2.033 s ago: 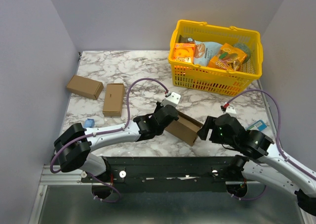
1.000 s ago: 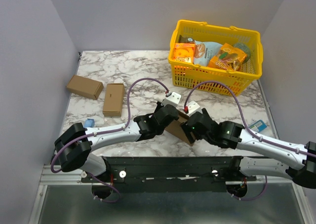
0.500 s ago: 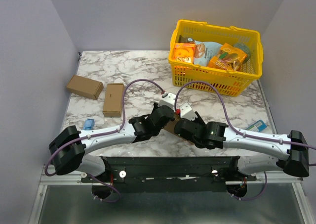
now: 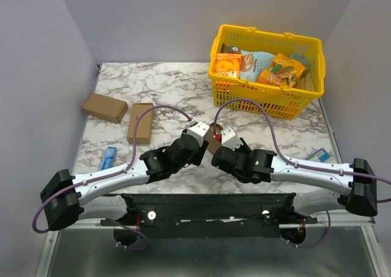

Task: Fold the paper box

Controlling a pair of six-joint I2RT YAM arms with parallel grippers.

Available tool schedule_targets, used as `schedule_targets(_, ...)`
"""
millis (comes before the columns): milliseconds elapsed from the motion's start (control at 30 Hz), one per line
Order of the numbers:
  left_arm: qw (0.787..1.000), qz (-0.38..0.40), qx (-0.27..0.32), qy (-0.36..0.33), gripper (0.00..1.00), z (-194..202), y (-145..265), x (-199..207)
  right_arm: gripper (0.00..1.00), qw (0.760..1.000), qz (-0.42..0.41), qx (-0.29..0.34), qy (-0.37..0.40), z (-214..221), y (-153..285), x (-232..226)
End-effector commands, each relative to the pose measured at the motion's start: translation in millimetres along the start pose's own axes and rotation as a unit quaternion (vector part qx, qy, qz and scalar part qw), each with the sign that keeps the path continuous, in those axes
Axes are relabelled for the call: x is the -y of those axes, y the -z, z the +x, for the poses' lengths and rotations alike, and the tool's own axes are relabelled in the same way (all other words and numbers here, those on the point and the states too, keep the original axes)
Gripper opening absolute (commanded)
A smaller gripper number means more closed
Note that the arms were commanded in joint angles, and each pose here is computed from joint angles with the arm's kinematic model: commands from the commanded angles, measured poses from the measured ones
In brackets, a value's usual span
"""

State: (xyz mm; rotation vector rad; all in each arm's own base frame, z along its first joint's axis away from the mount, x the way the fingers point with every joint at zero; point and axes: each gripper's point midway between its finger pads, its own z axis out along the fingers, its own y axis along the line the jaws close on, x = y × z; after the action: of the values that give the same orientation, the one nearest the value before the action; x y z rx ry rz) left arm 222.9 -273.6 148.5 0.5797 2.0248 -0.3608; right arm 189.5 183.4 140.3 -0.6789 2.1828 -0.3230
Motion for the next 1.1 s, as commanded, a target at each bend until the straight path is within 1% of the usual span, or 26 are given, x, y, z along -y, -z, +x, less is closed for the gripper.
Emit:
schedule_targets(0,0.998,0.062,-0.007,0.020,0.61,3.9,20.3,6.0,0.50,1.000,0.019,0.005,-0.011,-3.7,-1.4,5.0)
schedule_targets(67,0.996,0.077,0.012,0.034,0.66,-5.2,30.7,3.7,0.50,1.000,0.015,0.007,-0.012,-4.4,-1.0,4.4)
schedule_targets(133,0.995,0.075,0.030,0.055,0.68,-15.0,32.7,-6.0,0.50,1.000,0.014,0.009,-0.010,-4.3,-0.6,4.6)
schedule_targets(200,0.991,0.091,0.050,0.084,0.72,-29.1,35.8,-7.8,0.50,1.000,0.013,0.012,-0.012,-5.1,-1.0,4.5)
schedule_targets(233,0.989,0.085,0.059,0.101,0.73,-37.9,34.0,-16.4,0.50,1.000,0.012,0.014,-0.012,-5.6,-0.6,4.2)
schedule_targets(300,0.984,0.102,0.070,0.127,0.77,-50.2,28.8,-15.4,0.50,1.000,0.011,0.016,-0.010,-7.2,-1.0,4.0)
schedule_targets(333,0.982,0.096,0.079,0.141,0.78,-60.9,25.5,-22.8,0.50,1.000,0.010,0.015,-0.008,-6.5,-1.5,3.0)
schedule_targets(367,0.981,0.097,0.072,0.151,0.81,-61.4,17.1,-23.0,0.50,1.000,0.010,0.014,-0.007,-6.2,-1.7,2.6)
schedule_targets(433,0.975,0.107,0.083,0.174,0.84,-79.2,10.3,-22.5,0.50,1.000,0.010,0.014,-0.006,-6.3,-1.9,2.3)
schedule_targets(467,0.974,0.107,0.076,0.183,0.86,-79.6,-2.0,-25.4,0.50,1.000,0.010,0.012,-0.005,-6.1,-2.4,2.1)
schedule_targets(533,0.966,0.125,0.088,0.208,0.88,-96.2,-10.8,-23.2,0.50,1.000,0.010,0.013,-0.004,-6.3,-2.0,1.7)
schedule_targets(567,0.965,0.120,0.079,0.221,0.88,-93.2,-24.1,-30.7,0.50,1.000,0.010,0.012,-0.004,-5.9,-1.9,1.6)
schedule_targets(633,0.953,0.146,0.092,0.250,0.88,-106.5,-31.0,-27.2,0.50,1.000,0.012,0.012,-0.005,-5.8,-2.2,2.1)
schedule_targets(733,0.943,0.156,0.103,0.275,0.88,-116.8,-45.5,-31.0,0.50,1.000,0.012,0.010,-0.004,-5.5,-2.3,1.7)
schedule_targets(900,0.937,0.178,0.086,0.288,0.88,-116.4,-73.3,-23.2,0.50,1.000,0.013,0.005,0.002,-4.1,-3.6,-0.8)
schedule_targets(1067,0.931,0.199,0.071,0.298,0.86,-112.9,-89.2,-14.3,0.50,1.000,0.013,0.004,0.003,-4.4,-4.2,-1.9)
